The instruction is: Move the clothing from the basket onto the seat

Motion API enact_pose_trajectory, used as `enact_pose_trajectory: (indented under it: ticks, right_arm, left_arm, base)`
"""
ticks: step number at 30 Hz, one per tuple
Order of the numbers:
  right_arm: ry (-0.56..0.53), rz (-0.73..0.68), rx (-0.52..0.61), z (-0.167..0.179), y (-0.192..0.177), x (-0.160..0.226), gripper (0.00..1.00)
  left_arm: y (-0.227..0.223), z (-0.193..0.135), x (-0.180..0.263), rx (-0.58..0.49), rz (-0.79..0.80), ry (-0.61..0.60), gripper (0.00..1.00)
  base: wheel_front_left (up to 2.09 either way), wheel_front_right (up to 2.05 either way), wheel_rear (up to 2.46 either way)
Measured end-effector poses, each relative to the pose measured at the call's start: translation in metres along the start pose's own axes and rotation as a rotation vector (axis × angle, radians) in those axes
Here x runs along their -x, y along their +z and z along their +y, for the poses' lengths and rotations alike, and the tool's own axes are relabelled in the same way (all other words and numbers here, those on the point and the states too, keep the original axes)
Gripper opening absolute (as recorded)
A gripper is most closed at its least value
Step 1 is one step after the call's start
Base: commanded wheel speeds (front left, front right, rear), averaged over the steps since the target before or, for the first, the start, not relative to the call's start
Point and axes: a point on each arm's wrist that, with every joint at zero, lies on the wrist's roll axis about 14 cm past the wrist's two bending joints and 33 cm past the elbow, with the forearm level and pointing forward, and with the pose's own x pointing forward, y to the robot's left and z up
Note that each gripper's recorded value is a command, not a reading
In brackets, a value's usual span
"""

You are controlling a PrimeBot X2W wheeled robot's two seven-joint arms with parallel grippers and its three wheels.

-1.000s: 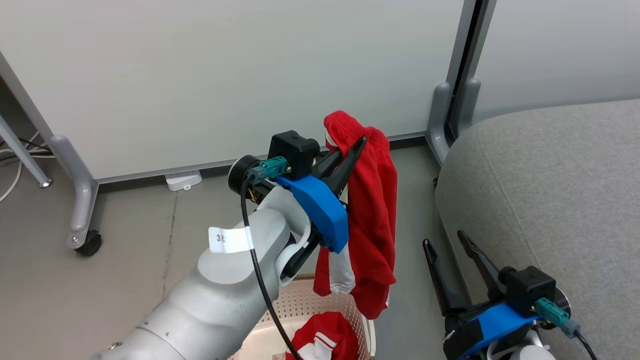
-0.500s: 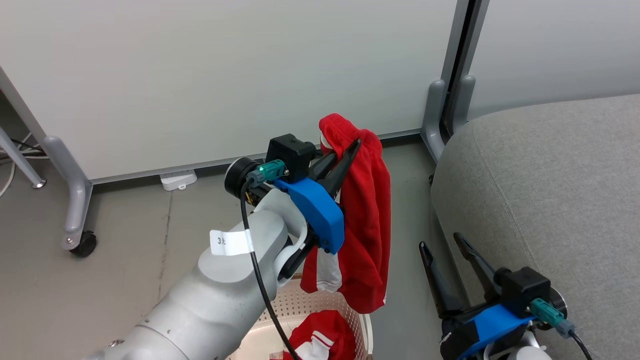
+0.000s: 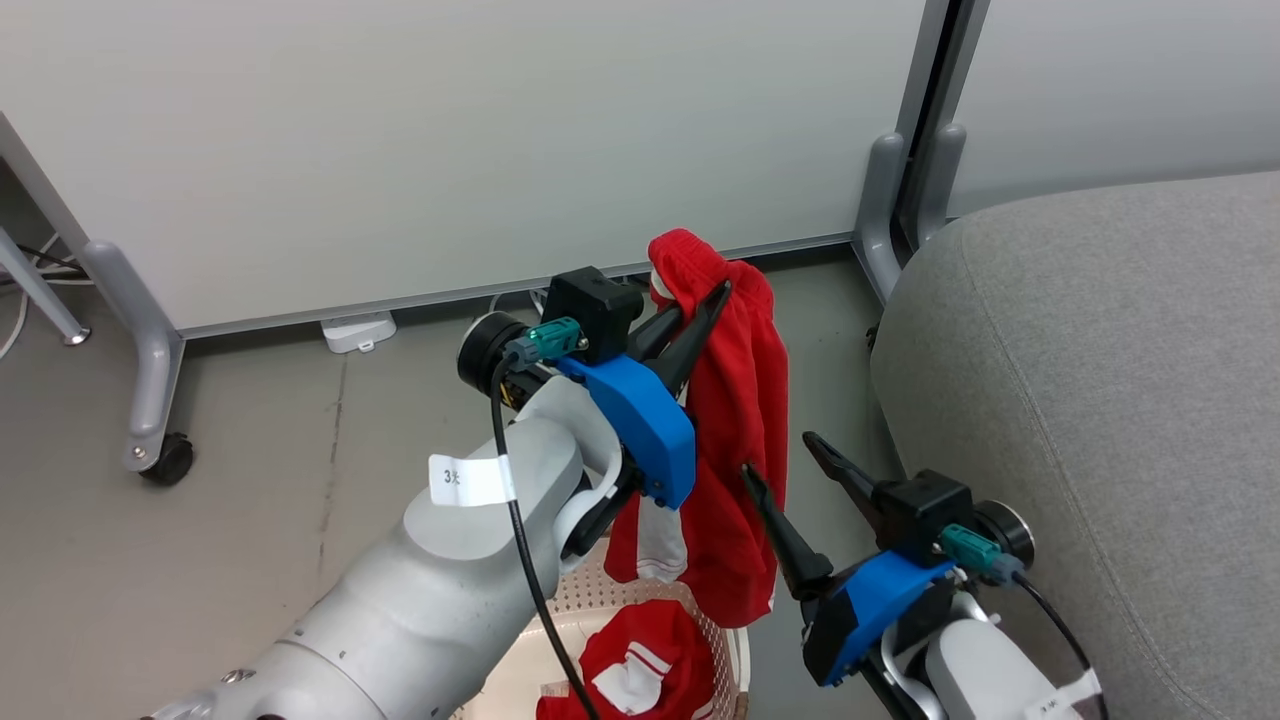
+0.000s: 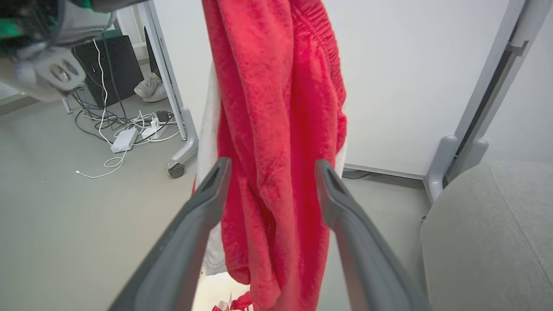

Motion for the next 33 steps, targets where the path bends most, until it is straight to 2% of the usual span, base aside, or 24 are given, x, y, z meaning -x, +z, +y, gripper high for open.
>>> enact_pose_trajectory:
  ticks: [12, 23, 24, 25, 26, 33]
  right_arm:
    - [0.079, 0.066, -0.046, 0.012, -0.012, -0.036, 1.0]
    - [0.112, 0.087, -0.028, 0.016, -0.009, -0.052, 1.0]
    - [0.116, 0.088, -0.028, 0.017, -0.008, -0.053, 0.8]
    - [0.12, 0.089, -0.03, 0.018, -0.009, -0.053, 0.29]
    - [0.123, 0.09, -0.029, 0.019, -0.009, -0.053, 0.0]
    - [0.141, 0.086, -0.02, 0.024, -0.005, -0.055, 0.0]
  left_arm:
    - [-0.005, -0.002, -0.001, 0.005, 0.014, -0.017, 0.0]
    - [0.0, -0.007, 0.0, 0.007, 0.007, -0.032, 0.0]
    - [0.0, -0.007, 0.0, 0.004, 0.006, -0.033, 0.0]
    - [0.001, -0.008, 0.0, 0.004, 0.005, -0.034, 0.0]
    - [0.001, -0.008, 0.001, 0.004, 0.006, -0.034, 0.0]
    - [0.001, -0.008, 0.003, -0.001, 0.007, -0.03, 0.0]
  base:
    - [0.0, 0.0, 0.0]
    - [0.0, 0.0, 0.0]
    - [0.0, 0.0, 0.0]
    - [0.0, 0.0, 0.0]
    - [0.0, 0.0, 0.0]
    - [0.0, 0.0, 0.0]
